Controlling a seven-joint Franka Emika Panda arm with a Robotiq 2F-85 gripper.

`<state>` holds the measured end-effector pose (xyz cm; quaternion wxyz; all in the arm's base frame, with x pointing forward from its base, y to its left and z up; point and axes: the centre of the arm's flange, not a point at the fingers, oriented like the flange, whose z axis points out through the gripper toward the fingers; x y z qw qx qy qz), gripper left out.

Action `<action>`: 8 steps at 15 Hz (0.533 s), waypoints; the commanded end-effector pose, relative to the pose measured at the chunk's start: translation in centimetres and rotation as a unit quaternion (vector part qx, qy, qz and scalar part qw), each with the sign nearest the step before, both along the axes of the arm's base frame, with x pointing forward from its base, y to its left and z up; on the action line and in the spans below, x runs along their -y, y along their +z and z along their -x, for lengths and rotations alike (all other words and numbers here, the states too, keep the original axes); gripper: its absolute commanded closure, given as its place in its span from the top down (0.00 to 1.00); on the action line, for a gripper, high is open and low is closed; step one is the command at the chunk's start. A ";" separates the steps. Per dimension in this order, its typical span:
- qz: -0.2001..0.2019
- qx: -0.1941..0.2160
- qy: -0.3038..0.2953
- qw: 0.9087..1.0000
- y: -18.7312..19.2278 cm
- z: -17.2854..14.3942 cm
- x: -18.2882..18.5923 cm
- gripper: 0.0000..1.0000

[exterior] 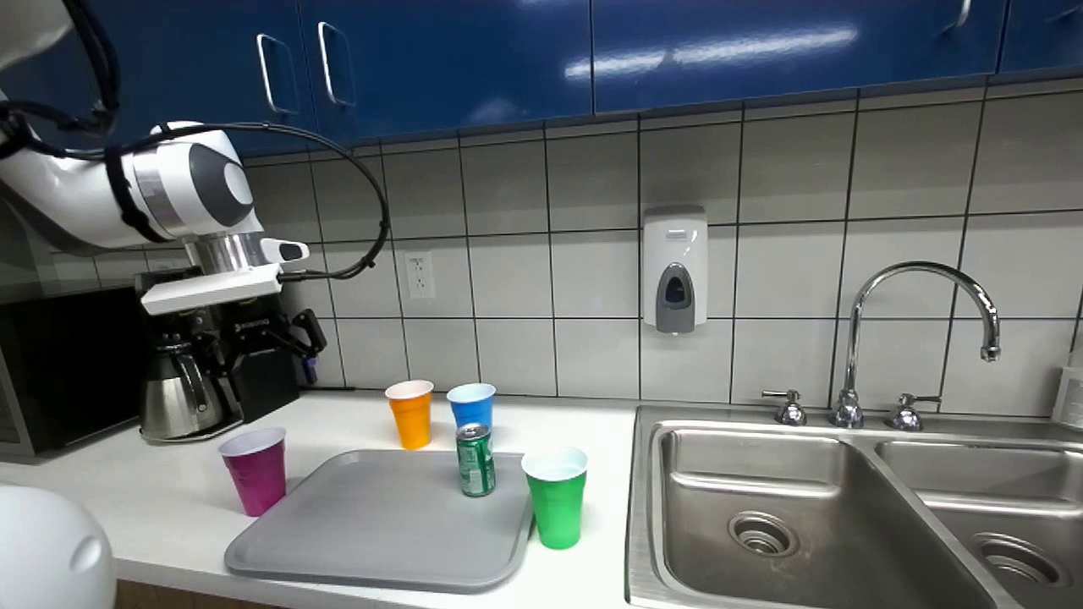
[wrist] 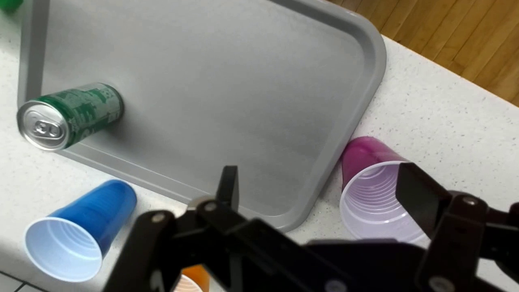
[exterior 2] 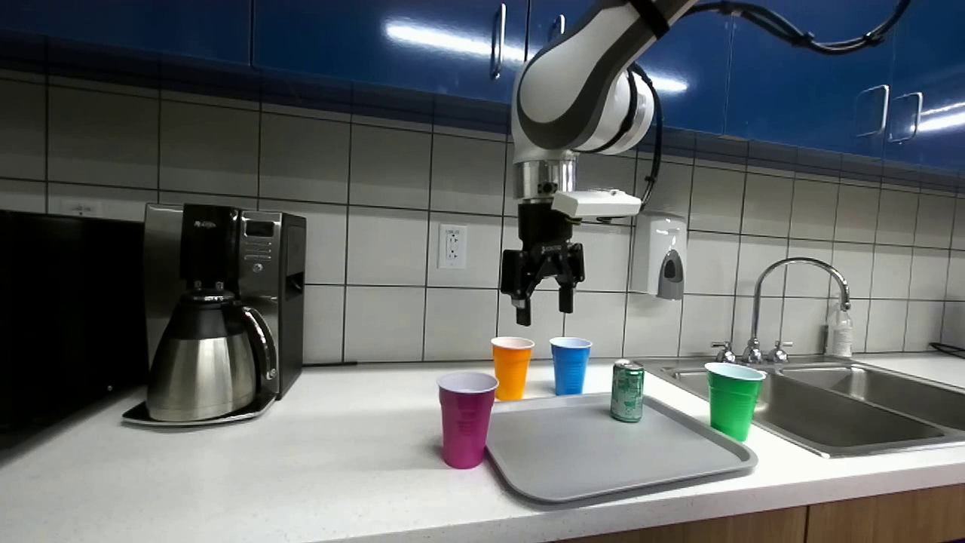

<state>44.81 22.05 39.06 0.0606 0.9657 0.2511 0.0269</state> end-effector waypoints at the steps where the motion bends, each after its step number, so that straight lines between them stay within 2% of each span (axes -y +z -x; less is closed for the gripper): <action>1: -0.004 0.015 0.015 1.000 -1.8 -1.5 -1.1 1.00; 8: -0.024 0.027 0.019 0.999 -5.3 -4.3 -2.7 1.00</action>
